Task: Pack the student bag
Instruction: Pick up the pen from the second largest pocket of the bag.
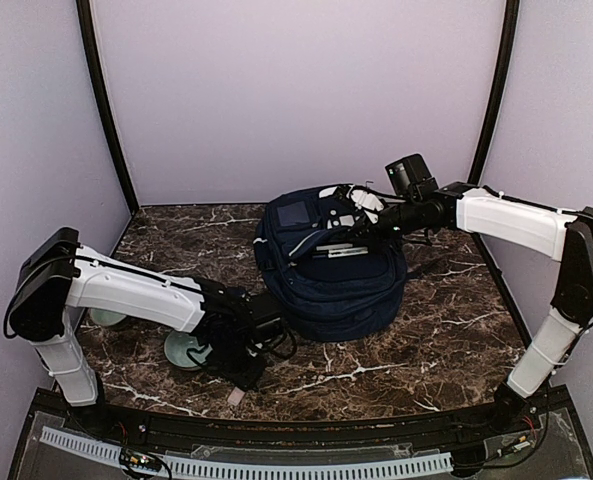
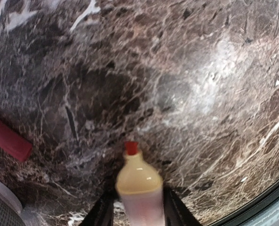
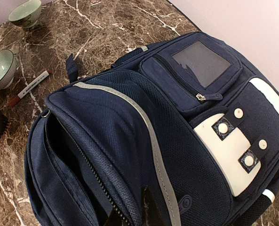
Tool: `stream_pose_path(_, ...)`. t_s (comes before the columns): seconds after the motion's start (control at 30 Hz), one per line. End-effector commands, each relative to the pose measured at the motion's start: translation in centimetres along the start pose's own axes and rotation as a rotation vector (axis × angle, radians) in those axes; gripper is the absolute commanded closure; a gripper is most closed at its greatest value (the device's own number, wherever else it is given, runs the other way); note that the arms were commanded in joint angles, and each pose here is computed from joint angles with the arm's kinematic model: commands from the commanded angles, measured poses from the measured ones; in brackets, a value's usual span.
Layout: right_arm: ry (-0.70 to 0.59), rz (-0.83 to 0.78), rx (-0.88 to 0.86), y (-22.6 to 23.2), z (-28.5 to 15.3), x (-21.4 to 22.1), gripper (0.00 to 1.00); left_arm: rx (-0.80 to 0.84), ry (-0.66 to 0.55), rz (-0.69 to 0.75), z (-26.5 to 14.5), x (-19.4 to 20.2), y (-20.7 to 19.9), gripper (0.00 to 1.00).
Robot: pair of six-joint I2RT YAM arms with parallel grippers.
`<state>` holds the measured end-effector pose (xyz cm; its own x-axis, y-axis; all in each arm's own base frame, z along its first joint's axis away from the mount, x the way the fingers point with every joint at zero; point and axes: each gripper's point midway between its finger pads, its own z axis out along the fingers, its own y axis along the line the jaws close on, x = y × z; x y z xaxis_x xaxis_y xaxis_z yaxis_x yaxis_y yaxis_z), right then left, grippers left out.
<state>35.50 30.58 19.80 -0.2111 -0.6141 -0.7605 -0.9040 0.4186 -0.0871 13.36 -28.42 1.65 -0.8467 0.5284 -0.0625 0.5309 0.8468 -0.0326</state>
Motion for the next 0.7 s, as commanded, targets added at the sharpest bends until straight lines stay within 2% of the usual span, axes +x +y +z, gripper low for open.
stream_pose_path(0.0,-0.116,-0.035,-0.01,0.7,-1.8,-3.4,1.0,-0.035,0.027,0.031,-0.1,0.0,0.2,0.67)
stream_pose_path(0.2,-0.111,-0.032,-0.009,0.6,-1.7,-3.2,1.0,-0.014,0.05,0.033,0.1,0.2,-0.2,0.77)
stream_pose_path(0.67,-0.111,-0.038,0.003,0.5,-2.0,-3.3,1.0,0.087,-0.035,0.107,-1.9,-3.2,-3.3,0.95)
